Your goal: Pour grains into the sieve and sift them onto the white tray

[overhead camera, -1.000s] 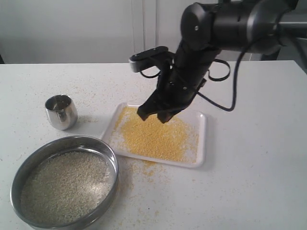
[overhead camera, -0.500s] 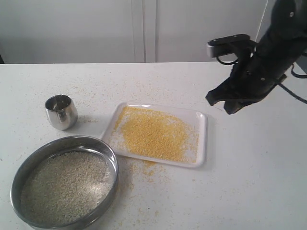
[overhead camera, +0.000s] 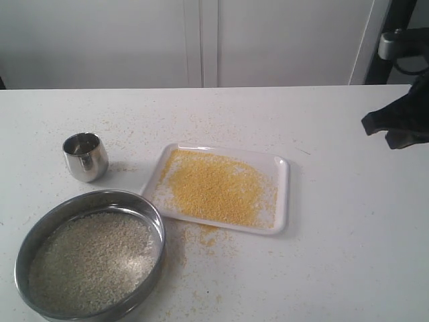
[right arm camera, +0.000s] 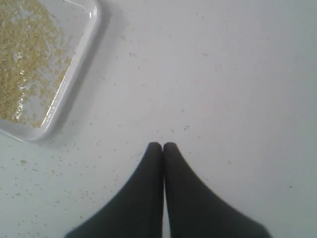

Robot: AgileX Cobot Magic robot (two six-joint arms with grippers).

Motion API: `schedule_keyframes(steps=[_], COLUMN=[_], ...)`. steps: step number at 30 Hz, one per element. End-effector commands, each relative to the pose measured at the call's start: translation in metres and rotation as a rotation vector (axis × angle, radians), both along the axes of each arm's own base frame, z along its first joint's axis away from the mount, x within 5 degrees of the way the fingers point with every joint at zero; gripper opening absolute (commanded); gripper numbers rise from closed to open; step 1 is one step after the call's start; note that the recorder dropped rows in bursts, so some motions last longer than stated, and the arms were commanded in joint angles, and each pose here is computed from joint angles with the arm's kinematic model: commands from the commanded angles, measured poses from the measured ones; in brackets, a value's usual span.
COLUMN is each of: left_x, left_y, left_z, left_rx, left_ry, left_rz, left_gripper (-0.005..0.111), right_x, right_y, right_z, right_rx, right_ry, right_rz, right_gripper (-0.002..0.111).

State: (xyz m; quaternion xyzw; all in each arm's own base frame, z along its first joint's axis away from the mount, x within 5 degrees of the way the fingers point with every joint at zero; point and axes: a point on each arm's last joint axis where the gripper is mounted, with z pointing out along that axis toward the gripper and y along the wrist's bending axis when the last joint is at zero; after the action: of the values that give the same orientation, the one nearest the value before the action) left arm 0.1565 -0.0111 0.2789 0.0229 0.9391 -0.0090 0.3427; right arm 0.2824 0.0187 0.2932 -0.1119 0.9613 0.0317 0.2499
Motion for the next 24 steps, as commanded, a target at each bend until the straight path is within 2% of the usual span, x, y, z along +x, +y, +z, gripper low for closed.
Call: schedule_keyframes(steps=[1,10,17,24], left_x=[-0.002,-0.002,-0.002,-0.002], left_y=[0.0,0.0,0.0,0.0], left_z=[0.0,0.0,0.0,0.0], left_rx=[-0.005,-0.005,-0.005,-0.005], left_ry=[0.003,0.003,0.003,0.003], left_rz=[0.002,0.002,0.002,0.002], left_gripper=[0.0,0.0,0.0,0.0], right_x=[-0.02,-0.059,-0.096,-0.118], right_y=[-0.006,-0.007,-0.007,-0.007], right_z=[0.009,0.015,0.034,0.045], right_rx=[0.003,0.017,0.041,0.045], right_ry=[-0.1,-0.24,-0.438,-0.494], right_rz=[-0.034,-0.052,-0.07,-0.065], right_gripper=[0.0,0.0,0.0,0.0])
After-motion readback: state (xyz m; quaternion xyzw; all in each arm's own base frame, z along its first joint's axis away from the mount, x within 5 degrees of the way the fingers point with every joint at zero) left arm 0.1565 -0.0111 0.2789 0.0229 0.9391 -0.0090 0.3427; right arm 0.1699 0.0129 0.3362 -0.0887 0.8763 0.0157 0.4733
